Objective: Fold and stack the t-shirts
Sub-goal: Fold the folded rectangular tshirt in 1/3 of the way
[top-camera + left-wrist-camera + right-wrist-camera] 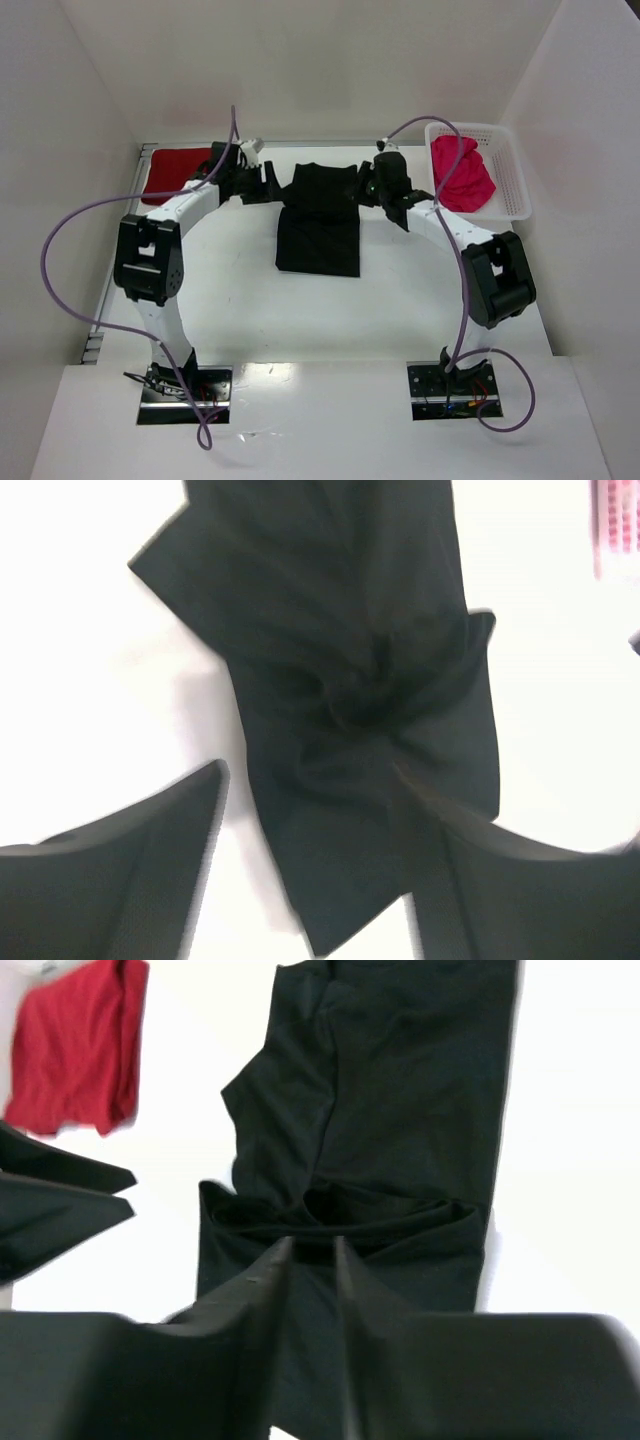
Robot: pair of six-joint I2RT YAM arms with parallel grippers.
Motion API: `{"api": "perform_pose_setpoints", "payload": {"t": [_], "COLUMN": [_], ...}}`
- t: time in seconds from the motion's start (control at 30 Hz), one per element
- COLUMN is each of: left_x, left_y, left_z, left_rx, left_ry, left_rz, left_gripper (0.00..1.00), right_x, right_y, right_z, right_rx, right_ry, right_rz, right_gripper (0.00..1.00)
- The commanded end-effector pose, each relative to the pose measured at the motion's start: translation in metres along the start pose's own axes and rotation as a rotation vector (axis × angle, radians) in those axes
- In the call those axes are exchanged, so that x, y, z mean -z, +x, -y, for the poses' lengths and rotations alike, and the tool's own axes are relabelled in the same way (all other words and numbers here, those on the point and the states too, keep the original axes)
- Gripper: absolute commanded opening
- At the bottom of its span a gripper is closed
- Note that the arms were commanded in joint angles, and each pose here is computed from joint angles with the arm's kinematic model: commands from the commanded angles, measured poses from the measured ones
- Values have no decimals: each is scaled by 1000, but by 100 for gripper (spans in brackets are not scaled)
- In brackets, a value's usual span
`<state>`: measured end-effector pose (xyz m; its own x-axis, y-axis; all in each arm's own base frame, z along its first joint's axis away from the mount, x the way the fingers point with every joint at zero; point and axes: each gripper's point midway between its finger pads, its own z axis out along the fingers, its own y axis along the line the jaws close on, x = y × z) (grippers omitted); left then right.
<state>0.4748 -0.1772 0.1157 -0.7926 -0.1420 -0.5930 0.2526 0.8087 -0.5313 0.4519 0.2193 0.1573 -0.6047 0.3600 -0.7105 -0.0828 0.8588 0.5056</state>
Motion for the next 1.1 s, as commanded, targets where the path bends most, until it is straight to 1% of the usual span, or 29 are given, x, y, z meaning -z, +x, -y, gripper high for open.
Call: {"api": "perform_pose_setpoints", "payload": {"t": [0.0,0.03,0.07,0.1,0.13,0.17,0.2,0.27,0.3,0.33,0.4,0.43,0.47,0.57,0.77,0.9,0.93,1.0,1.07], "left_x": [21,18,15,14,14,11,3,-7,-10,-13,-24,-27,-35,-44,-58,-64,-64,-70,-71], "left_y": [-2,11,15,22,22,30,36,42,43,39,41,33,41,40,32,22,20,22,22], "left_z": [27,23,32,29,29,37,35,37,37,37,31,33,31,26,19,15,14,8,4], "left_rx": [-169,-174,-200,-200,-200,-183,-156,-139,-136,-130,-123,-131,-123,-117,-122,-122,-121,-116,-112], "left_ry": [92,59,74,69,69,110,126,175,183,184,181,184,183,171,156,130,121,108,85], "left_rz": [58,41,30,13,13,-13,-36,-60,-66,-64,-73,-61,-87,-95,-82,-57,-55,-61,-63], "left_gripper": [70,63,57,52,38,32,27,24,24,24,24,24,24,24,24,29,29,31,32], "right_x": [4,4,3,-2,-5,-8,-13,-19,-24,-31,-38,-45,-48,-59,-70,-80,-82,-87,-89], "right_y": [18,19,29,36,40,46,52,59,53,60,58,66,66,69,60,55,61,56,62], "right_z": [-1,-5,-4,1,4,5,5,6,2,5,3,6,7,9,10,11,16,15,19], "right_rx": [41,42,57,55,54,52,49,46,47,44,56,53,64,63,67,78,76,78,75], "right_ry": [-72,-93,-109,-99,-92,-95,-106,-114,-120,-117,-125,-125,-124,-120,-99,-86,-75,-70,-59], "right_rz": [-45,-49,-83,-100,-110,-128,-155,-178,-169,-196,-203,-226,-228,-236,-208,-191,-209,-194,-212], "right_gripper": [23,19,15,13,12,12,12,13,13,13,15,15,15,15,19,19,19,21,21]}}
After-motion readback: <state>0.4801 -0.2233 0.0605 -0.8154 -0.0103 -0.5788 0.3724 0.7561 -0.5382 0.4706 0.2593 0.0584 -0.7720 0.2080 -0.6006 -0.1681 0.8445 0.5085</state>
